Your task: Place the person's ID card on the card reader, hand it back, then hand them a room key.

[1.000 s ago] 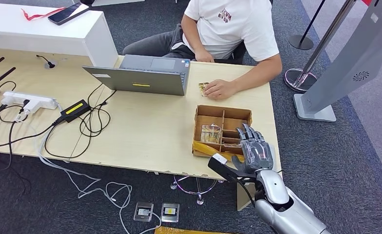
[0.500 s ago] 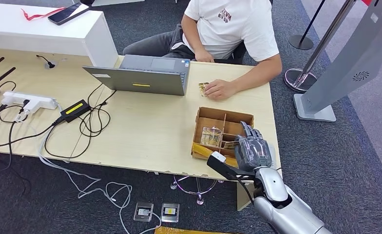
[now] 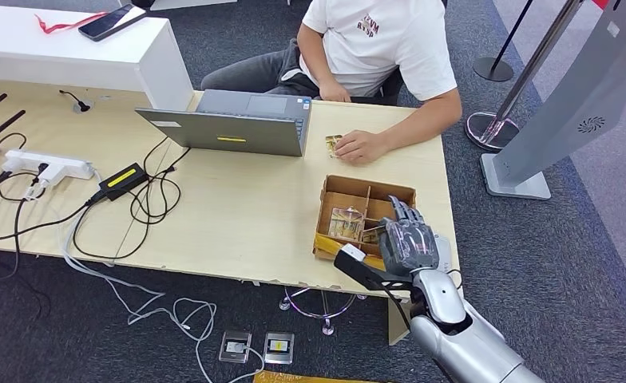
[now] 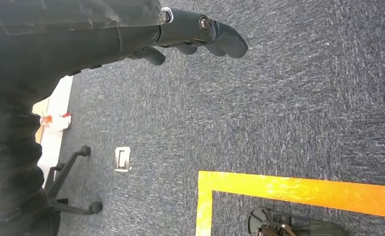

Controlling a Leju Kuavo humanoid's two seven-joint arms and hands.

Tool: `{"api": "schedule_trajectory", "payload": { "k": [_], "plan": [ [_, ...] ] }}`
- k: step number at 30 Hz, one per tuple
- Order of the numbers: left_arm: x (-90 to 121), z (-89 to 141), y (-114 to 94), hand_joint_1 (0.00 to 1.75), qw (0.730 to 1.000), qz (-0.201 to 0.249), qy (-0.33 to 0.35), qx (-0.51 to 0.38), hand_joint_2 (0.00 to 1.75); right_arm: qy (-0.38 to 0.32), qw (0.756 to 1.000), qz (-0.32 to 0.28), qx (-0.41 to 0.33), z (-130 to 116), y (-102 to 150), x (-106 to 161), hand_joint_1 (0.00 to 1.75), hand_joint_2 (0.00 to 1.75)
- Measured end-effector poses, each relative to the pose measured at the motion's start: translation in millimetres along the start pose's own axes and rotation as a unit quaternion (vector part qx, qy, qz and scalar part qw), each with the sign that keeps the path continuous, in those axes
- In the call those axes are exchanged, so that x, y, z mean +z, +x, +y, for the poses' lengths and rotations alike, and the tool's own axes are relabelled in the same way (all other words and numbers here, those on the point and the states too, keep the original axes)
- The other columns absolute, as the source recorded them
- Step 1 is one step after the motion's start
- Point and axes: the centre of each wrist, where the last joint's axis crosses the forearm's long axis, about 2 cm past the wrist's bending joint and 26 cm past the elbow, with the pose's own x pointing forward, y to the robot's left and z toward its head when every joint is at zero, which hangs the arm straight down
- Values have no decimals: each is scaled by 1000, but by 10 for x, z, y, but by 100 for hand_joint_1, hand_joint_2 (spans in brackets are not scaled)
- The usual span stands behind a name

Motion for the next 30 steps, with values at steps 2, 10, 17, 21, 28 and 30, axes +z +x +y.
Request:
{"api": "schedule_trajectory", "payload": {
  "k": [2,10,17,21,28,30],
  "plan": [
    [1,-1,-1,0,1000,-1,0,1,175,-2,1000,0,-2,1,6,-15,175,175],
    [5,-6,-7,0,1000,-3,0,2,175,-42,999,-3,-12,-72,24,-76,175,175],
    [8,-8,-12,0,1000,-4,3,2,175,-96,995,3,-11,-356,25,-208,175,175],
    [12,-13,-16,0,1000,-9,2,-2,175,-138,990,10,-9,-670,-8,-327,175,175],
    [7,-14,12,0,1000,-17,1,-9,175,-183,983,25,-15,-1097,-90,-465,175,175],
    [5,-14,26,0,1000,-22,0,-14,175,-194,980,31,-17,-1248,-126,-515,175,175]
  ]
}}
